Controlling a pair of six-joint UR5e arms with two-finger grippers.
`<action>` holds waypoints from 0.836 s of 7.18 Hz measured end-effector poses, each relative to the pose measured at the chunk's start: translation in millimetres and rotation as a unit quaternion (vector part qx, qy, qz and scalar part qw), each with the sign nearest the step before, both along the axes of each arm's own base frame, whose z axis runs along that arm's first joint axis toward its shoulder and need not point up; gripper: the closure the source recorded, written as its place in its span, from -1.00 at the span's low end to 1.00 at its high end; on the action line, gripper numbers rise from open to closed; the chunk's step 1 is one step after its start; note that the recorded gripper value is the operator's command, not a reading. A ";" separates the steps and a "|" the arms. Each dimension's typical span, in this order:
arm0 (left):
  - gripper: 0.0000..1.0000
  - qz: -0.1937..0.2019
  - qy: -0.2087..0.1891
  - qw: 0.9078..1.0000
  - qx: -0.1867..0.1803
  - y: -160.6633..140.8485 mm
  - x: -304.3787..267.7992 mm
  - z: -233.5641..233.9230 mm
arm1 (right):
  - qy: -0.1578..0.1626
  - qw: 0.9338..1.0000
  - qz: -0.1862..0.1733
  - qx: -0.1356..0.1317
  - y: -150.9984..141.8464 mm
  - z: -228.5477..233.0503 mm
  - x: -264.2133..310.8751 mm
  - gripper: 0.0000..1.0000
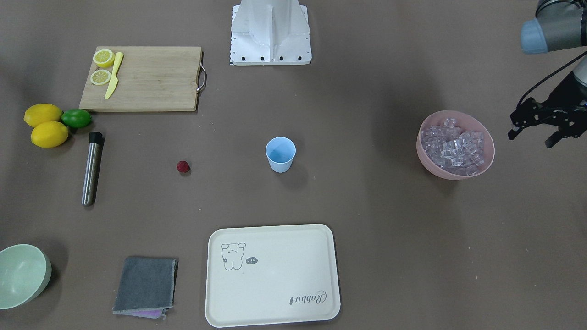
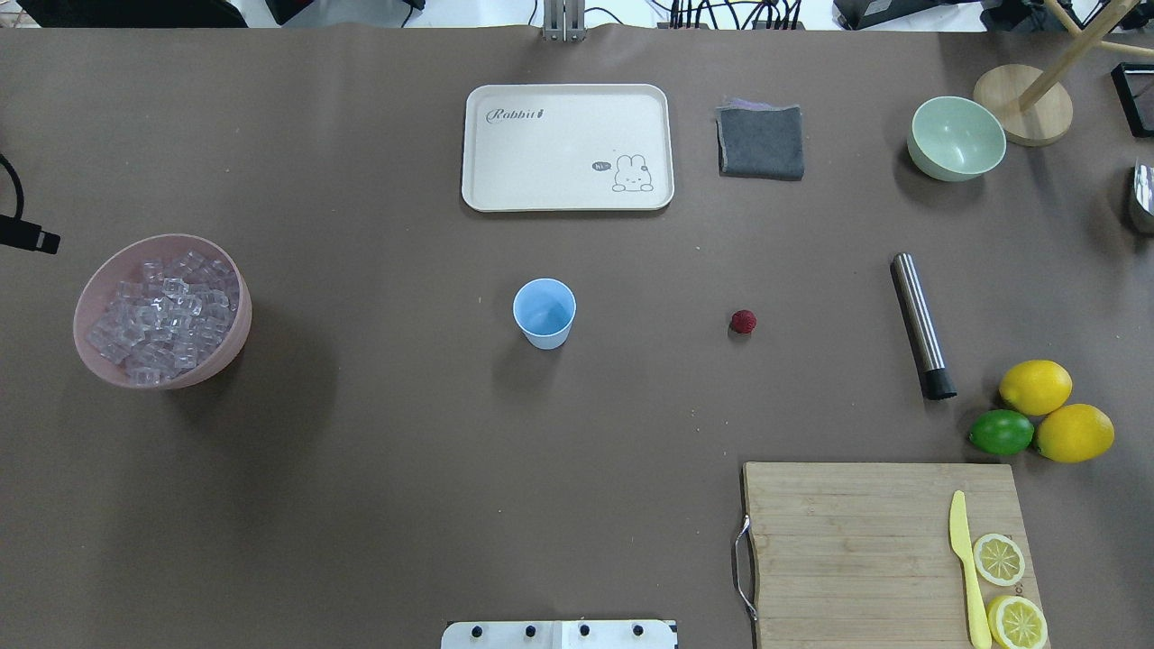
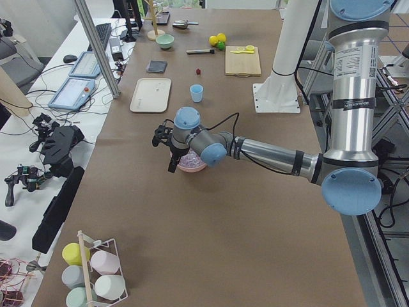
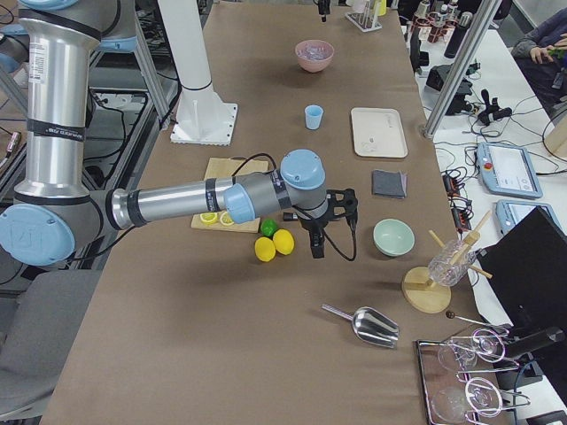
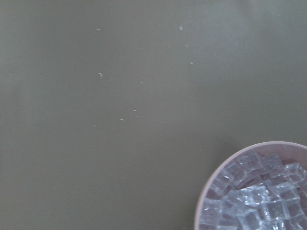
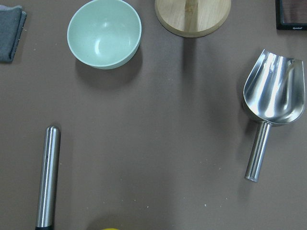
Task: Mash ice and strawberries in cup
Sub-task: 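Move the left gripper over the pink bowl of ice cubes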
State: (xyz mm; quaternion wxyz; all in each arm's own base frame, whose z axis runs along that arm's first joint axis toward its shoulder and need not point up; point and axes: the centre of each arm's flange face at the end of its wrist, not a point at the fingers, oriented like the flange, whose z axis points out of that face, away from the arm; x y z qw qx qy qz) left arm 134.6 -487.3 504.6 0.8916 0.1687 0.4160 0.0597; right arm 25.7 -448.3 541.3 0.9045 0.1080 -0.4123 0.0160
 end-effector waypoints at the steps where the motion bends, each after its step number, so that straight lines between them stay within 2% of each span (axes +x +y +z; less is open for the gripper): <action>1: -0.97 0.009 0.001 1.000 0.002 0.5 25.3 -9.5 | -0.001 1.000 0.000 0.003 2.9 2.8 0.0 -1.00; 2: -0.96 0.014 0.005 1.000 -0.004 4.3 51.8 -19.0 | -0.001 1.000 0.000 0.004 5.0 5.3 -0.1 -1.00; 4: -0.96 -0.005 -0.004 1.000 -0.031 19.5 100.7 -24.4 | 0.000 1.000 0.000 0.004 6.9 7.5 0.1 -1.00; 6: -0.95 -0.010 -0.020 0.999 -0.045 32.9 114.0 -9.1 | 0.000 1.000 0.000 0.004 7.2 8.2 0.3 -1.00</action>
